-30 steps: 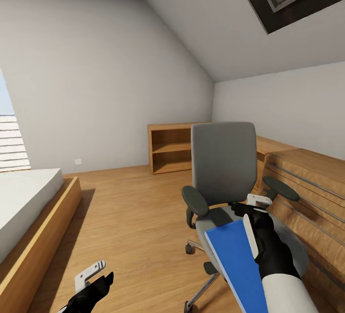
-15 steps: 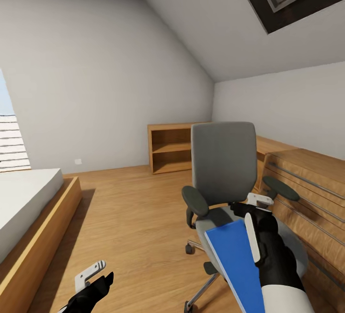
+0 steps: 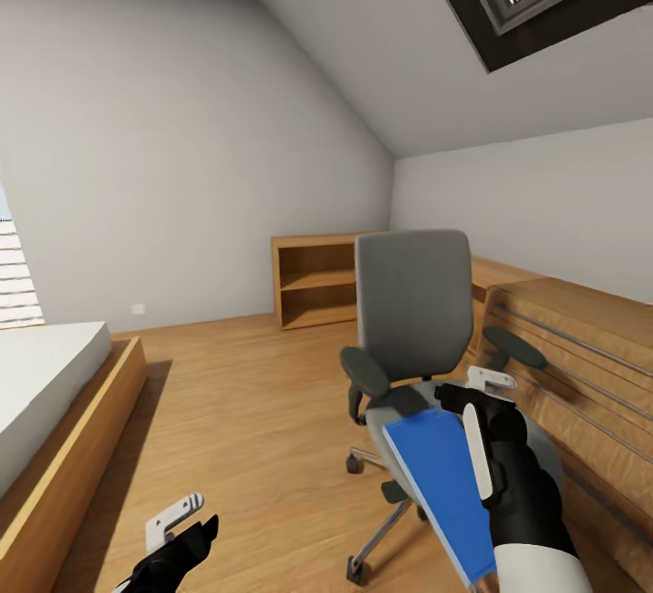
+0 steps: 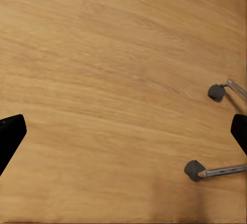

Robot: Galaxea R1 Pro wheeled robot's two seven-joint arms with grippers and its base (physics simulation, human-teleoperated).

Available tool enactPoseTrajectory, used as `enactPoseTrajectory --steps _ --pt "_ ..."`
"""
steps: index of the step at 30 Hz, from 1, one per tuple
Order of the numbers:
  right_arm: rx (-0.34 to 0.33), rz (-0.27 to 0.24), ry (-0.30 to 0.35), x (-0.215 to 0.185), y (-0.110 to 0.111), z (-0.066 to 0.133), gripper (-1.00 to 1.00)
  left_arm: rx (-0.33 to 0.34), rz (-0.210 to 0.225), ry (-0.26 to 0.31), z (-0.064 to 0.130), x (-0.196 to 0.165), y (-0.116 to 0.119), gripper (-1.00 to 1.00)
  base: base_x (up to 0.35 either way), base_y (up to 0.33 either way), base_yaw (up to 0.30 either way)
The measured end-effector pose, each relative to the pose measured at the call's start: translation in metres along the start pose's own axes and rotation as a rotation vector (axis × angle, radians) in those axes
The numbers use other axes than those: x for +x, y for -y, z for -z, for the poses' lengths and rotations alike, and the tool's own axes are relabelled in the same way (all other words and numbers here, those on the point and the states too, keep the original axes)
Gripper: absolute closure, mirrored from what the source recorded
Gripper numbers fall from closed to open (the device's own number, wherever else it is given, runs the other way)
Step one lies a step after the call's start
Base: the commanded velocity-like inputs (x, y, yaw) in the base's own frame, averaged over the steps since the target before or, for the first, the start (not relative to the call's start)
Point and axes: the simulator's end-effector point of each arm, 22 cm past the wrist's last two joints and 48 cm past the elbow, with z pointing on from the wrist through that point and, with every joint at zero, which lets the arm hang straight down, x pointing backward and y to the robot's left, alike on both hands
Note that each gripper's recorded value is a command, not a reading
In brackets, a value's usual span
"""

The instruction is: In the bedroom, organize the workspace by keeping the computer under the desk, ensuring the monitor is on the desk, placing the keyboard on the desk next to the monitor, placing the mouse on the desk next to the keyboard, moving the folder from the swivel chair onto the desk next to the mouse, stacking the notebook on top of the folder with the pen on top of the notebook, and positioning the swivel chair next to the desk.

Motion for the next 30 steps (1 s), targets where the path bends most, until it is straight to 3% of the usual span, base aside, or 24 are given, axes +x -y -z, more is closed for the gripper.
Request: enactPoseTrajectory --steps 30 --pt "-0.008 -0.009 0.029 -0.012 0.0 0.01 -1.0 0.02 -0.001 0.023 0.006 -0.008 0.007 -1.0 -0.276 0.193 -0.248"
